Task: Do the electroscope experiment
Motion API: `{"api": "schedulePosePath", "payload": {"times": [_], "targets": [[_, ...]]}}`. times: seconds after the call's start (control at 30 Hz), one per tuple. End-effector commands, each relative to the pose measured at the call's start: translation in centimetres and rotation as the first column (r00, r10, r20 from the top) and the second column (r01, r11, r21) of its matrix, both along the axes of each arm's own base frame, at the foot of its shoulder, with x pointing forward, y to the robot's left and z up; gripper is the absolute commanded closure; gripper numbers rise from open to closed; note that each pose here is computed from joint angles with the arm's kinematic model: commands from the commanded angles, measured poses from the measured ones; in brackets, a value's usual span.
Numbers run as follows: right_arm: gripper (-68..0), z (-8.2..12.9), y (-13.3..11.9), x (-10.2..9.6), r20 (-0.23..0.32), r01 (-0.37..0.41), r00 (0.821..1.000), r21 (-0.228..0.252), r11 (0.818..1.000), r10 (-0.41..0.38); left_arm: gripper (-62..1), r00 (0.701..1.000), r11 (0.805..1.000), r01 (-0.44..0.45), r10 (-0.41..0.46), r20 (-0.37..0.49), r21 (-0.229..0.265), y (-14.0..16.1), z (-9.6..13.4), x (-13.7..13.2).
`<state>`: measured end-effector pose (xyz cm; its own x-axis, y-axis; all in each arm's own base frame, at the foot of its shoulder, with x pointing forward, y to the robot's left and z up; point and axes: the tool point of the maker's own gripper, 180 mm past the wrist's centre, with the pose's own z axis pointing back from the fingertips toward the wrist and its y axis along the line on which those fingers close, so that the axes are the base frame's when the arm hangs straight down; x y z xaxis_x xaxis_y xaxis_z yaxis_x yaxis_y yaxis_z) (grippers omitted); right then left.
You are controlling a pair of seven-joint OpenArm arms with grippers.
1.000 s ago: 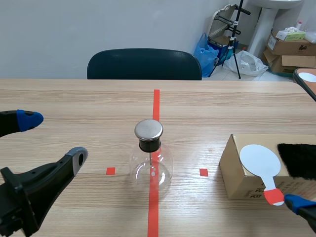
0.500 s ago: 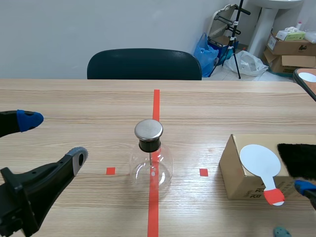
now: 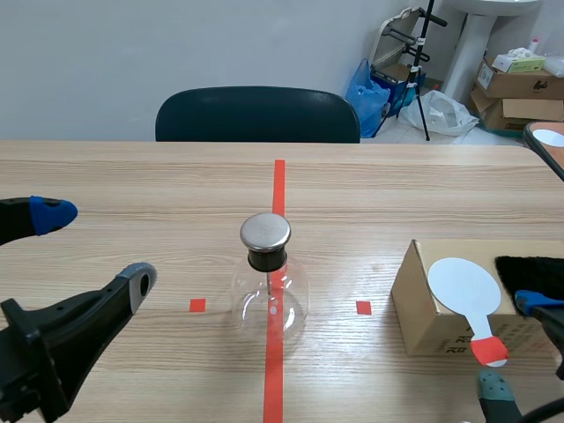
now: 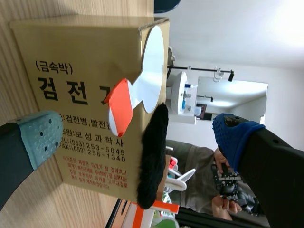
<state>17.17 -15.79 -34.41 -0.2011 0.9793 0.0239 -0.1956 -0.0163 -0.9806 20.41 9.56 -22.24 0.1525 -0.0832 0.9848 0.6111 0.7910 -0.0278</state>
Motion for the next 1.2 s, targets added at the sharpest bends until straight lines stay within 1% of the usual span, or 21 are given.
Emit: {"api": "schedulePosePath", "payload": {"times": [0.0, 0.13, 0.33, 0.47, 0.73, 1.07, 1.1, 1.17], "targets": [[-67.9, 2.1, 0.4, 1.1, 0.096, -0.023, 0.995, 0.009, 1.000, 0.022, -62.3, 1.000, 1.000, 0.001, -0.001, 0.025, -0.018, -0.2, 0.8, 0.2], [-67.9, 2.0, 1.0, 1.0, 0.095, -0.045, 0.995, 0.014, 0.999, 0.043, -62.3, 1.000, 1.000, 0.001, -0.001, 0.025, -0.018, -0.2, 0.8, 0.2], [-67.9, 2.0, 1.6, 0.8, 0.094, -0.070, 0.993, 0.009, 0.997, 0.069, -62.3, 1.000, 1.000, 0.001, -0.001, 0.025, -0.018, -0.2, 0.8, 0.2], [-67.9, 1.8, 1.5, 0.8, 0.086, -0.069, 0.994, 0.008, 0.998, 0.068, -62.3, 1.000, 1.000, 0.001, -0.001, 0.025, -0.018, -0.2, 0.8, 0.2], [-67.9, 1.8, 1.2, 0.9, 0.086, -0.051, 0.995, 0.007, 0.999, 0.051, -62.3, 1.000, 1.000, 0.001, -0.001, 0.025, -0.018, -0.2, 0.8, 0.2], [-67.9, 1.8, 1.2, 0.9, 0.086, -0.052, 0.995, 0.007, 0.999, 0.051, -62.3, 1.000, 1.000, 0.001, -0.001, 0.025, -0.018, -0.2, 0.8, 0.2], [-67.1, 1.8, 1.2, 0.9, 0.086, -0.052, 0.995, 0.007, 0.999, 0.051, -62.3, 1.000, 1.000, 0.001, -0.001, 0.025, -0.018, -0.2, 0.8, 0.2], [-61.8, 1.8, 1.2, 0.9, 0.086, -0.052, 0.995, 0.007, 0.999, 0.051, -62.3, 1.000, 1.000, 0.001, -0.001, 0.025, -0.018, -0.2, 0.8, 0.2]]}}
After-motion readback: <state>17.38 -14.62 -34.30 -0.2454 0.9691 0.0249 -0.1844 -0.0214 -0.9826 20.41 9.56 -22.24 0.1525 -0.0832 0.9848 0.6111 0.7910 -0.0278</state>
